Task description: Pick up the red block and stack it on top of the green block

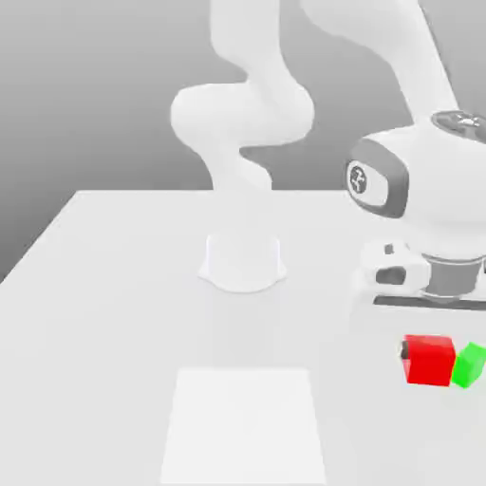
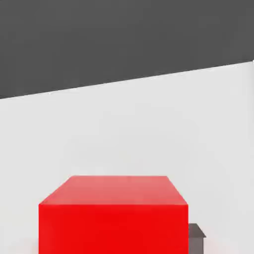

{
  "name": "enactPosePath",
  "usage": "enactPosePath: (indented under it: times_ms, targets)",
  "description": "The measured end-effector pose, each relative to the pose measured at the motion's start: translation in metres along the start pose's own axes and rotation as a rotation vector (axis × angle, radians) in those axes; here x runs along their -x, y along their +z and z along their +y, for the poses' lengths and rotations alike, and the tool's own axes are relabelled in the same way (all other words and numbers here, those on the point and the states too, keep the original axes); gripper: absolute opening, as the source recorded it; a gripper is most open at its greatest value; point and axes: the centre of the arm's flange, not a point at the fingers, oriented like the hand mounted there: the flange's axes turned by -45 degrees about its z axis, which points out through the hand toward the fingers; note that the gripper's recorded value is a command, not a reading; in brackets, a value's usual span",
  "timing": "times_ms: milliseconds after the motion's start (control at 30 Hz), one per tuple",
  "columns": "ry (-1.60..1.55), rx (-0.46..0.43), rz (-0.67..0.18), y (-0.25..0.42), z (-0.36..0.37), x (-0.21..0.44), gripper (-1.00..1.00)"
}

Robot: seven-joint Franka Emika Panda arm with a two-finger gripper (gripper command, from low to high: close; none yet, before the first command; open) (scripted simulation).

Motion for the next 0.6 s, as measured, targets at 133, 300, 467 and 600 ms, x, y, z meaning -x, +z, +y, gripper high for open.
enactPosePath:
  times_ms: [133,300,467,600]
  targets:
    - [-0.118,0.012,0.004,-0.003,-0.052,0.059,-1.0]
    - [-0.145,0.014,0.012,0.012,-0.067,0.079,-1.0]
    - [-0.146,0.017,0.011,0.05,-0.066,0.08,-1.0]
    - [-0.147,0.019,0.01,0.058,-0.065,0.081,1.0]
